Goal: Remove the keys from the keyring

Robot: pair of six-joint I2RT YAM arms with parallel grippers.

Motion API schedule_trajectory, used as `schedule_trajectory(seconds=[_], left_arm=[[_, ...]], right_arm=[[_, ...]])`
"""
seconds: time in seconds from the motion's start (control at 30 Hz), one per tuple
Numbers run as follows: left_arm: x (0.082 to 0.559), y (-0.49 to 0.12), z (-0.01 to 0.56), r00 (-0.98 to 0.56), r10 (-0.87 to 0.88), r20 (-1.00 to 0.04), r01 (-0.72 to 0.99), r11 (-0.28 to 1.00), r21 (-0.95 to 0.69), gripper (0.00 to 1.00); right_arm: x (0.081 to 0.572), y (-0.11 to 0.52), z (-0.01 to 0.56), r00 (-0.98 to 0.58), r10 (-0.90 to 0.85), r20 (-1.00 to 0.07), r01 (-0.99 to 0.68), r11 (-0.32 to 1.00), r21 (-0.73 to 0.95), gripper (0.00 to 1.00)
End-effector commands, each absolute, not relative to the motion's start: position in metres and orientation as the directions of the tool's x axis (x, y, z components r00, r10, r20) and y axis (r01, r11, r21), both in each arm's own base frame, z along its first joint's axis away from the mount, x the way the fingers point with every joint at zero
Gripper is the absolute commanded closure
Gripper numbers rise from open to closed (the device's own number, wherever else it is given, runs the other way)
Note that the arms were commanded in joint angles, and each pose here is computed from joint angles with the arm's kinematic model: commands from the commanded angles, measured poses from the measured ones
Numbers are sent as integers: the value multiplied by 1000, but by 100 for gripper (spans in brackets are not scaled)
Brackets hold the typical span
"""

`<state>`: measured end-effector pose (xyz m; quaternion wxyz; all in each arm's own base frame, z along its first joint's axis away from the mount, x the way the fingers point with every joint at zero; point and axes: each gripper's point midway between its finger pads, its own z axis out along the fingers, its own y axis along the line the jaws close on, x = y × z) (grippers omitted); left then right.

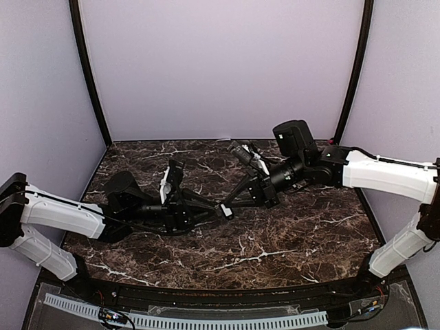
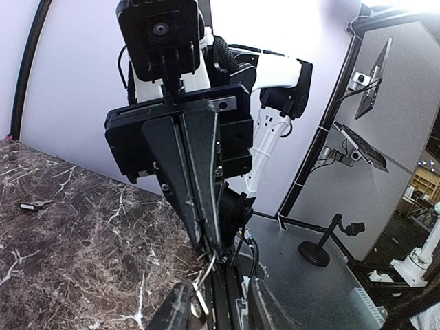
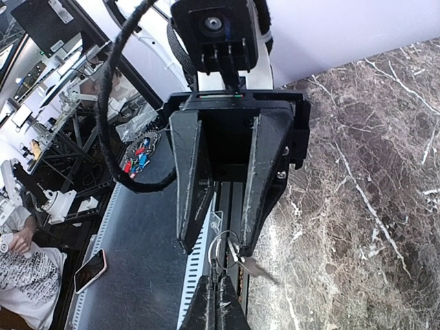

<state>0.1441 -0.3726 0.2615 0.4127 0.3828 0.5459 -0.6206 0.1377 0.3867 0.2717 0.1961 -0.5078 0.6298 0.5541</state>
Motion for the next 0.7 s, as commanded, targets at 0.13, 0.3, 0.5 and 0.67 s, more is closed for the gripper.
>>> schedule_trajectory(seconds=[0.13,0.3,0.5,0.67], left_arm=[[141,-374,271,-360,-131,-924,932,-100,-349,69],[142,-374,277,-354,-159,-921,934,-106,-341,69],[140,-373,280,-366,-177,-914,929,-125,-347,73],[138,-374,278,-373,-171,-912,925,-140,-352,79]], right_arm=[[131,385,294,-385,-362,-849,-850,-218,479,100],[126,383,284,-404,-384,-830,-831,-225,509,100],[124,382,283,-410,-384,-828,-824,-234,517,100],[125,382,284,-415,-380,-827,-822,-233,519,100]])
